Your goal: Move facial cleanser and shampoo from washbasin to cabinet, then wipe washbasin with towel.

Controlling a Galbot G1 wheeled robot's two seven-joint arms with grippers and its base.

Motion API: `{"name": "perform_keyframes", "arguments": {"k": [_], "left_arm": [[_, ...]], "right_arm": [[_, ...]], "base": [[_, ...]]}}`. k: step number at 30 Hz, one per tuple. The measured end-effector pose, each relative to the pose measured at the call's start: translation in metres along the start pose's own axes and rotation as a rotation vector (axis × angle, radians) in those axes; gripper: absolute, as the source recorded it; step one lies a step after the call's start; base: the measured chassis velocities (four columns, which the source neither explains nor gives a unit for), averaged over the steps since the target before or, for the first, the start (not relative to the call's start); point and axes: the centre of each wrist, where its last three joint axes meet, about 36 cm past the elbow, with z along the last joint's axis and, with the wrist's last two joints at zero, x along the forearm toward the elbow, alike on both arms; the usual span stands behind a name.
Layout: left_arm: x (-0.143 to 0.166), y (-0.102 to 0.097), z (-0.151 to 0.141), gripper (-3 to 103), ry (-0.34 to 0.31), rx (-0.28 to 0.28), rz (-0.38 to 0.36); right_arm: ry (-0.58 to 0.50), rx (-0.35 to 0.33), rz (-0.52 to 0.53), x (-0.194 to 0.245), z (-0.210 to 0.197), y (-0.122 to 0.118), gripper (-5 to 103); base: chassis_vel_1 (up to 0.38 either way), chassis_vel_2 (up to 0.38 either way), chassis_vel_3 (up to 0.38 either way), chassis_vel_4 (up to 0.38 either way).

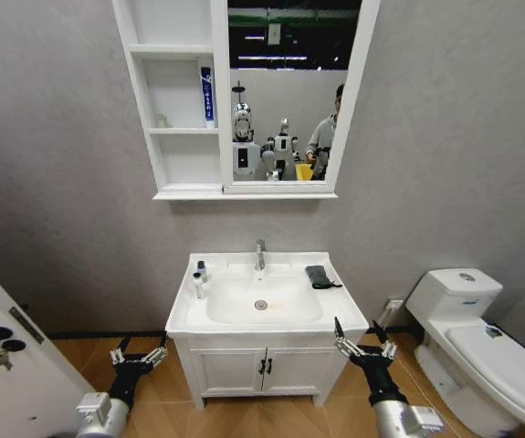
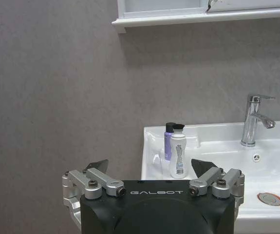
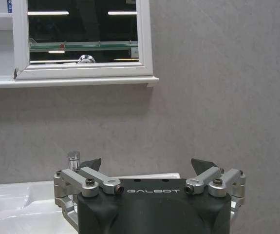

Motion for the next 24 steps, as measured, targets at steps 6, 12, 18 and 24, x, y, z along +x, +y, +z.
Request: {"name": "perform_keyframes", "arguments": {"k": [6,12,18,24], "left_arm": [[0.001,-0.004,0.004,97,0.0,-0.003,0.01],[0.005,-0.015,0.015,97,-0.021,-0.029,0.086],[-0.017,-0.014,0.029,98,-0.043,-0.084,0.171],[-0.059,-0.015,0.042,99,-0.056,-0.078,0.245]], "right_arm": [[0.002,0.014,-0.007,0.001,0.001,0.001,100],[-0.025,-0.005,-0.011,0.004,0.004,0.003,100],[-0.008,0.046,-0.045,0.016,0.014,0.002,100],[0.004,0.082,-0.098,0.025,0.023,-0.006,100]], "base": [[-0.066,0.074,0.081,-0.071],[-0.143,0.148,0.166,-0.15],[-0.099,0.084,0.102,-0.089],[0.025,-0.031,-0.018,0.014]]}}
